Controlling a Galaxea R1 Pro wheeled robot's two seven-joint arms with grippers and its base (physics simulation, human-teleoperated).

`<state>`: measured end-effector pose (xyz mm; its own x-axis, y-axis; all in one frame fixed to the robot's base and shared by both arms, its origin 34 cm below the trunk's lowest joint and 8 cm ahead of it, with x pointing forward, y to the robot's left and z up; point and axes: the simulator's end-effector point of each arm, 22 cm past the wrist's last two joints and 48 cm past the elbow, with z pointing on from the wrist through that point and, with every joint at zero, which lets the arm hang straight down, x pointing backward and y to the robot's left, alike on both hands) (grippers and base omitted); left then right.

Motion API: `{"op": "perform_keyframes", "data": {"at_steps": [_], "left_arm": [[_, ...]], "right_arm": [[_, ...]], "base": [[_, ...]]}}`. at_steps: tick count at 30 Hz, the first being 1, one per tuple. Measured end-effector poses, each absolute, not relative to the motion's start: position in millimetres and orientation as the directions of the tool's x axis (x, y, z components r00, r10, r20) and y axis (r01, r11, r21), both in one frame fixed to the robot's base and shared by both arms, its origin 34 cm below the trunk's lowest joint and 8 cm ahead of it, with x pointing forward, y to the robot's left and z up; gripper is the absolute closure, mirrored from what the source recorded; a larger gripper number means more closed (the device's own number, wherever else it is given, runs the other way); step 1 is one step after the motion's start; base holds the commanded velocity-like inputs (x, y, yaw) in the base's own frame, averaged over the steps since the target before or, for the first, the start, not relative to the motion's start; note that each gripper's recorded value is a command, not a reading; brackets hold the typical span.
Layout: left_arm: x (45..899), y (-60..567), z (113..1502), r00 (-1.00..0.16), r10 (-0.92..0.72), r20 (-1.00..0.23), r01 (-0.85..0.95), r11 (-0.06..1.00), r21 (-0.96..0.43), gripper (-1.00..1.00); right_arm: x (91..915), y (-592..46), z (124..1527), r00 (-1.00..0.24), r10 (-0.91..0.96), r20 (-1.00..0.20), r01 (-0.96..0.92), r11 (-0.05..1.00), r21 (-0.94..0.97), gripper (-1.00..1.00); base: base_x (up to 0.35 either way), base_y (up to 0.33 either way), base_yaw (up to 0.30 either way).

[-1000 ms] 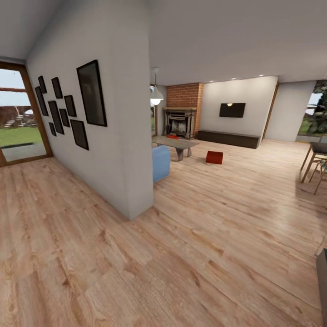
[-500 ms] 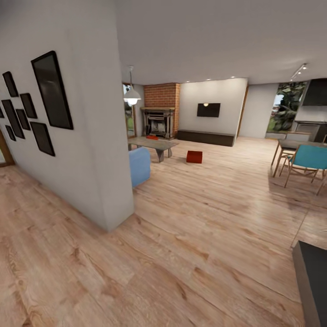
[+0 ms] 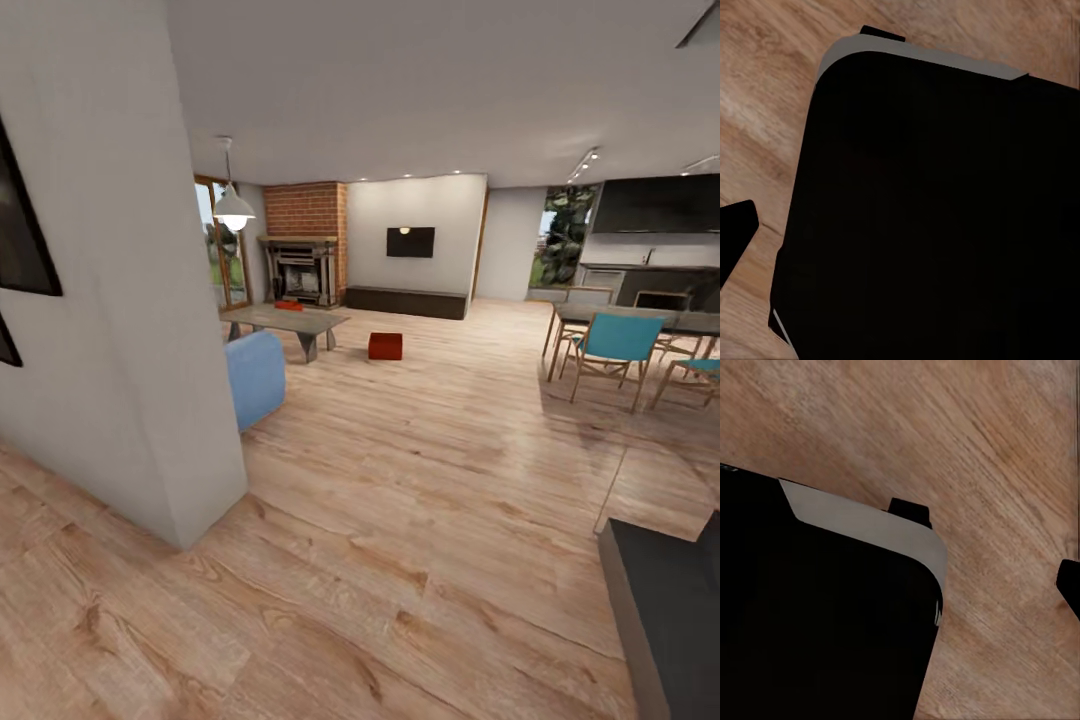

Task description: Move the two storage containers from the living room to the garage. In the garage, place one container on the floor and stack the other container on top of it (either order is fine).

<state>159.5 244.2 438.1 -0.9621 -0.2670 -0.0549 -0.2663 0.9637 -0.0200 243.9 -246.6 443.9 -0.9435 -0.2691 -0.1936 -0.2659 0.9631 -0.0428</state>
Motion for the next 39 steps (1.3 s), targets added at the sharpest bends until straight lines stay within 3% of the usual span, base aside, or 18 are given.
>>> {"op": "perform_keyframes", "data": {"at_steps": [9,39], "left_arm": [[159.4,244.2,438.1,-0.962,-0.267,-0.055,-0.266,0.964,-0.02,-1.0],[159.4,244.2,438.1,-0.962,-0.266,-0.055,-0.265,0.964,-0.02,-1.0]], "right_arm": [[244.1,-247.3,444.0,-0.943,-0.271,-0.194,-0.267,0.963,-0.044,-1.0],[243.5,-250.3,443.8,-0.942,-0.276,-0.191,-0.272,0.961,-0.048,-1.0]], "base": [[0.322,0.0,-0.2],[0.322,0.0,-0.002]]}}
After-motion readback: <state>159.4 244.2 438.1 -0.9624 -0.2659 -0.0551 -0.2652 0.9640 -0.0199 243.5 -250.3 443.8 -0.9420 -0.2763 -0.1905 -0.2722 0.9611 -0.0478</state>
